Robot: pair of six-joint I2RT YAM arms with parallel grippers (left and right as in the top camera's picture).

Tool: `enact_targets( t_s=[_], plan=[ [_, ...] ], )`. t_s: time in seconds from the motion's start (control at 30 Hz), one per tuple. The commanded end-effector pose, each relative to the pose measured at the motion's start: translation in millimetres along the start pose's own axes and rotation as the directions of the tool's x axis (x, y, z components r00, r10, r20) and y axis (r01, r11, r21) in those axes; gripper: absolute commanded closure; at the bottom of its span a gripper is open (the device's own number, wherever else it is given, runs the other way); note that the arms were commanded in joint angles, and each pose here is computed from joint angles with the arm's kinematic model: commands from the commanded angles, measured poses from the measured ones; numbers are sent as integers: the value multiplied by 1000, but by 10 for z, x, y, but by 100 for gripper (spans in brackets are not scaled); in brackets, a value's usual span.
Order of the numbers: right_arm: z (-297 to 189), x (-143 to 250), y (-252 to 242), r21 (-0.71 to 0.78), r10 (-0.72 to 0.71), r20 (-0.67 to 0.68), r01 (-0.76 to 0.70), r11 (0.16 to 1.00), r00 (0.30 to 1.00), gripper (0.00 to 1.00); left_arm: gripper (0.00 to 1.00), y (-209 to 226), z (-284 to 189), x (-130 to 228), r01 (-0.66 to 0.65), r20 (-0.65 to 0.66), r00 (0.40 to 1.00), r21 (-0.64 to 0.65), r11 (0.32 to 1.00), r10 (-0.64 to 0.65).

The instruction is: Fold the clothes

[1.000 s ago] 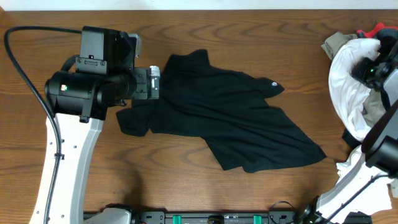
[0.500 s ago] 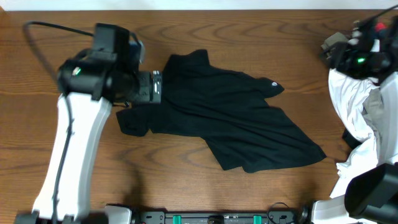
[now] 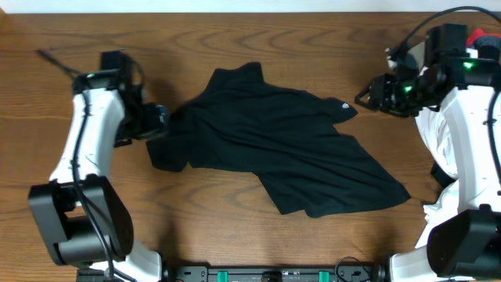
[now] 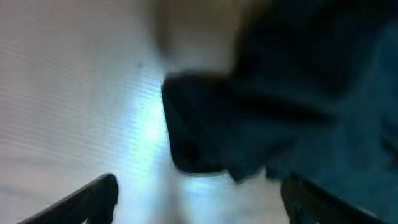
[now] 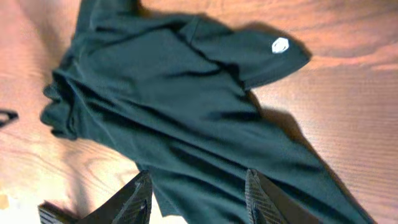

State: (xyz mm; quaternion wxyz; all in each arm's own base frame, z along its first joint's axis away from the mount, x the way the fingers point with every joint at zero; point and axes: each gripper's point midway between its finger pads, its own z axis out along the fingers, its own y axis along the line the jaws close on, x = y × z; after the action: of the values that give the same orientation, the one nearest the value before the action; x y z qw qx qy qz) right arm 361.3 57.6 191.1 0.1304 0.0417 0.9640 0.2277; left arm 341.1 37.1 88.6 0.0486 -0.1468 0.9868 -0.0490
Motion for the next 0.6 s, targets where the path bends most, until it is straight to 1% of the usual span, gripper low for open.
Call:
enact_targets(
  t_s=[0.0, 0.1, 0.2, 0.23, 0.3, 0.37, 0.4, 0.43, 0.47, 0.57],
  plan=[
    [62, 67, -30, 80, -40, -29, 42, 996, 999, 53, 23, -234, 96, -6, -91, -5, 996, 169, 981, 94],
    [93, 114, 4, 99, -57, -47, 62, 993, 997, 53, 23, -255, 229, -6, -138, -24, 989, 170, 976, 144],
    [125, 144, 55, 96, -72, -59, 77, 992, 996, 52, 23, -282, 400, 24, -146, -66, 985, 172, 974, 159],
    [132, 157, 68, 98, -77, -64, 83, 992, 995, 52, 27, -291, 473, 49, -149, -88, 982, 172, 974, 166],
    [144, 188, 83, 105, -81, -75, 89, 990, 994, 51, 39, -296, 598, 96, -146, -127, 977, 172, 974, 169],
    [152, 229, 87, 114, -81, -91, 91, 989, 993, 51, 53, -286, 695, 135, -139, -159, 973, 172, 975, 167],
    [159, 258, 92, 117, -82, -102, 94, 989, 991, 50, 66, -280, 724, 149, -136, -170, 972, 172, 976, 166],
    [167, 284, 95, 119, -82, -112, 95, 988, 990, 50, 88, -279, 732, 159, -134, -175, 971, 172, 976, 164],
    [181, 321, 96, 123, -85, -126, 100, 987, 988, 50, 94, -273, 717, 162, -130, -178, 971, 172, 976, 161],
    [248, 429, 113, 120, -97, -165, 118, 986, 982, 49, 94, -299, 504, 44, -128, -132, 979, 178, 976, 153]
  ],
)
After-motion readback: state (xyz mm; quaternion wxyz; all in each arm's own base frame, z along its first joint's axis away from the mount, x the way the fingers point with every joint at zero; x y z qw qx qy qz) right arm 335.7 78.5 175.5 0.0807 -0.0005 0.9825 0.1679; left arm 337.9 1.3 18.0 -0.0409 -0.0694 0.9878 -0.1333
